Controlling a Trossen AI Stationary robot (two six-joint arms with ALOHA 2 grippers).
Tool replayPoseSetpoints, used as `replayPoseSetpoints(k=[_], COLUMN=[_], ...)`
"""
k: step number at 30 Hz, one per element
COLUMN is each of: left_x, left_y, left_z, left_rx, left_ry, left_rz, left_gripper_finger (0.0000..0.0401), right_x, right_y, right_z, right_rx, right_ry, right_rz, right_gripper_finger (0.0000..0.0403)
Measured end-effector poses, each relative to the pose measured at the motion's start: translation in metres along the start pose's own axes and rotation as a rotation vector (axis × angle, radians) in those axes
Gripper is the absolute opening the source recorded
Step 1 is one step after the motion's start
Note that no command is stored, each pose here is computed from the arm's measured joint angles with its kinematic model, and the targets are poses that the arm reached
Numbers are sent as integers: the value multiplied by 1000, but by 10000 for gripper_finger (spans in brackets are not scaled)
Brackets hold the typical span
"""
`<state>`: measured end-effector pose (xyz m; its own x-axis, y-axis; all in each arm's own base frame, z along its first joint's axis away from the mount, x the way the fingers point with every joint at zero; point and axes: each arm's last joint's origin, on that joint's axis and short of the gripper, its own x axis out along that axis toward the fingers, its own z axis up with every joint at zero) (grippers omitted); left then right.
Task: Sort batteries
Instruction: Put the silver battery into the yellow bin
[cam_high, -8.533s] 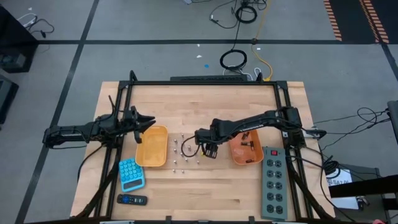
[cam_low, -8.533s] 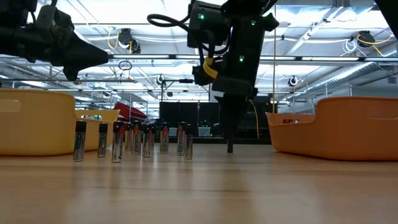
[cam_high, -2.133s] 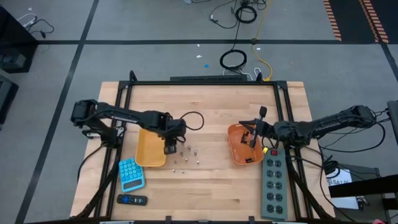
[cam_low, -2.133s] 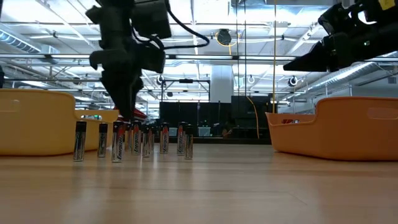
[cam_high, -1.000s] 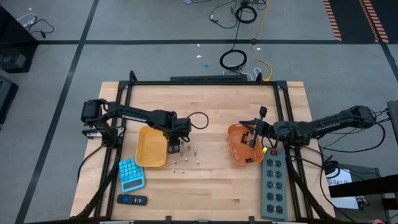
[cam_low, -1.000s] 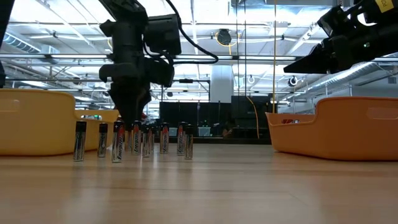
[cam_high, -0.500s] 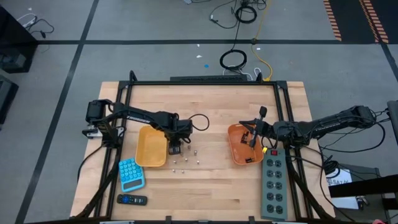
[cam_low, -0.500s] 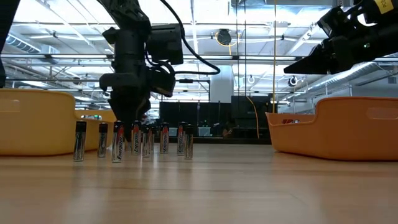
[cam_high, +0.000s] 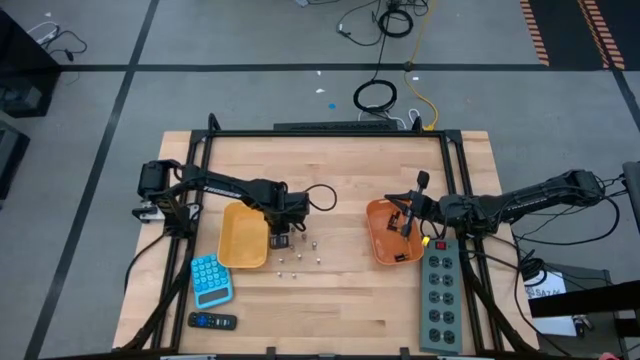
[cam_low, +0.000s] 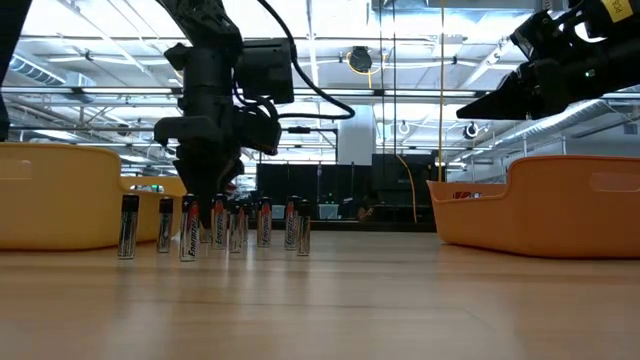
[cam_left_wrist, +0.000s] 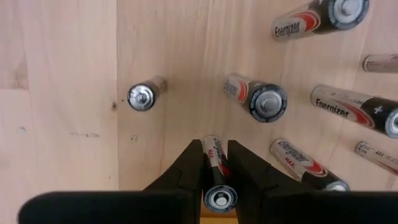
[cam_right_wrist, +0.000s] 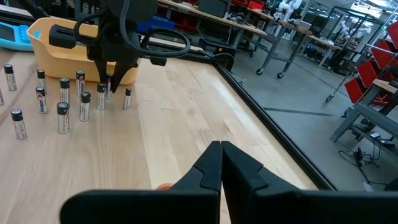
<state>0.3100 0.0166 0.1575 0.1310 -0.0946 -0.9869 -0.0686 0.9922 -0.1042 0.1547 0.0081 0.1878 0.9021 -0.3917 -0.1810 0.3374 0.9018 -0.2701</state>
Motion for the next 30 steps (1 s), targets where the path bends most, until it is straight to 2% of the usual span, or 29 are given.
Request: replayPoseSetpoints(k=[11, 15, 20, 24, 27, 30], left_x=[-37, -50, -56, -60, -59, -58], left_y=[-2, -5, -12, -20, -24, -27], left_z=[12, 10, -2, -14, -15, -15], left_rx=[-20, -96, -236, -282, -281, -291], left_ry=[81, 153, 291, 424, 418, 415], left_rz=[27, -18, -137, -117, -16, 23], left_gripper_finger=[56, 56, 56, 66, 85, 114], right_x=[0, 0, 0, 0, 0, 0], right_y=[0, 0, 0, 1, 1, 1], right_z=[-1, -2, -2, -4, -4, -4], right_rx=[4, 11, 20, 28, 29, 29], right_ry=[11, 19, 22, 34, 34, 34], right_rz=[2, 3, 3, 5, 5, 5], right_gripper_finger=[0, 0, 0, 0, 0, 0])
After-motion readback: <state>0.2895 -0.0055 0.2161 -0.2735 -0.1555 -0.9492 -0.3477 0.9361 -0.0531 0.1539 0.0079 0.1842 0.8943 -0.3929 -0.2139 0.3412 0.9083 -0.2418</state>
